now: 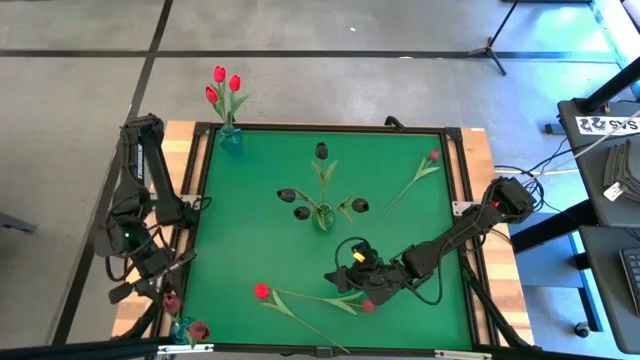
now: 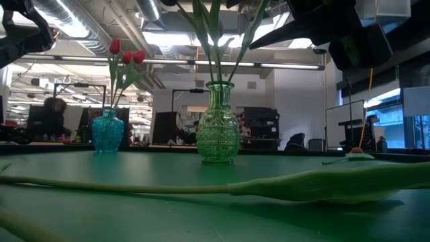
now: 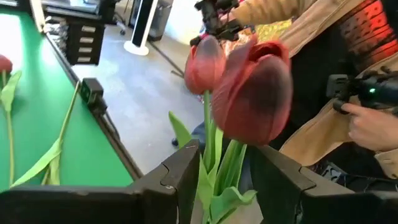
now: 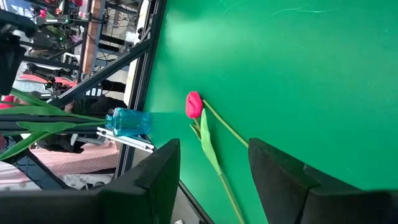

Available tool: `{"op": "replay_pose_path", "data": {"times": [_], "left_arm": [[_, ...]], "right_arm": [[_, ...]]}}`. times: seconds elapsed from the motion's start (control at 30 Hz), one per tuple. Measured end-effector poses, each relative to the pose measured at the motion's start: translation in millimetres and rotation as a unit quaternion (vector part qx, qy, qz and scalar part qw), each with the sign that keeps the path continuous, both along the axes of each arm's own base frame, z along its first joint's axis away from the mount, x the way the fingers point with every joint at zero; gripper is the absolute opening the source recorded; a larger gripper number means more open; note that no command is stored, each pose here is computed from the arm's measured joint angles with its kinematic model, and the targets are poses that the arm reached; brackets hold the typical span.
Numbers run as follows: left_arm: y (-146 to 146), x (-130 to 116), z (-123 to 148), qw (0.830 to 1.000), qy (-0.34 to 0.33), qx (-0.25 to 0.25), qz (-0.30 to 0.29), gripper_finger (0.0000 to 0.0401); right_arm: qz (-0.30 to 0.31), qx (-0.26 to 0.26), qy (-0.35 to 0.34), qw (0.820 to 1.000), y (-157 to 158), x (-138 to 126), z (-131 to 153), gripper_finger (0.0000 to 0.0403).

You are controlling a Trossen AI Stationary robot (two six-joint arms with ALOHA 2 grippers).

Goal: Sort flowers into vase by color
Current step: Put the dark red tulip into the bottom blue vase

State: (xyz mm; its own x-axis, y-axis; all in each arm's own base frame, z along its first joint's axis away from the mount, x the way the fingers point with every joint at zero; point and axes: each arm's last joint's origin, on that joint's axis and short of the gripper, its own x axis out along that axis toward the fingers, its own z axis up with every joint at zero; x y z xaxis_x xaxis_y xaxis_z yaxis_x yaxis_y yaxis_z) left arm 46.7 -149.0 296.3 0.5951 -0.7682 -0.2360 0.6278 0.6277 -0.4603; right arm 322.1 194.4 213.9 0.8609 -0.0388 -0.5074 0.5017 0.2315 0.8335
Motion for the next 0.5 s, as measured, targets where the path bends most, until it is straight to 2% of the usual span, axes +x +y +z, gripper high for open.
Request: {"op": "replay_pose_path", "data": {"times": [0.2,0.5], "left_arm": [[4.2,-1.0,0.4,0.999,0.040,0.014,0.011,0.0134],[10.4,-2.7,15.9,1.000,0.020,-0.004,0.001,0.0134]], "right_arm": [[0.006,-0.015,0.006,1.000,-0.4,-0.6,-0.8,0.0191],[-0.008,-0.034,0.016,0.999,-2.6,-2.2,-3.1,0.0191]]}}
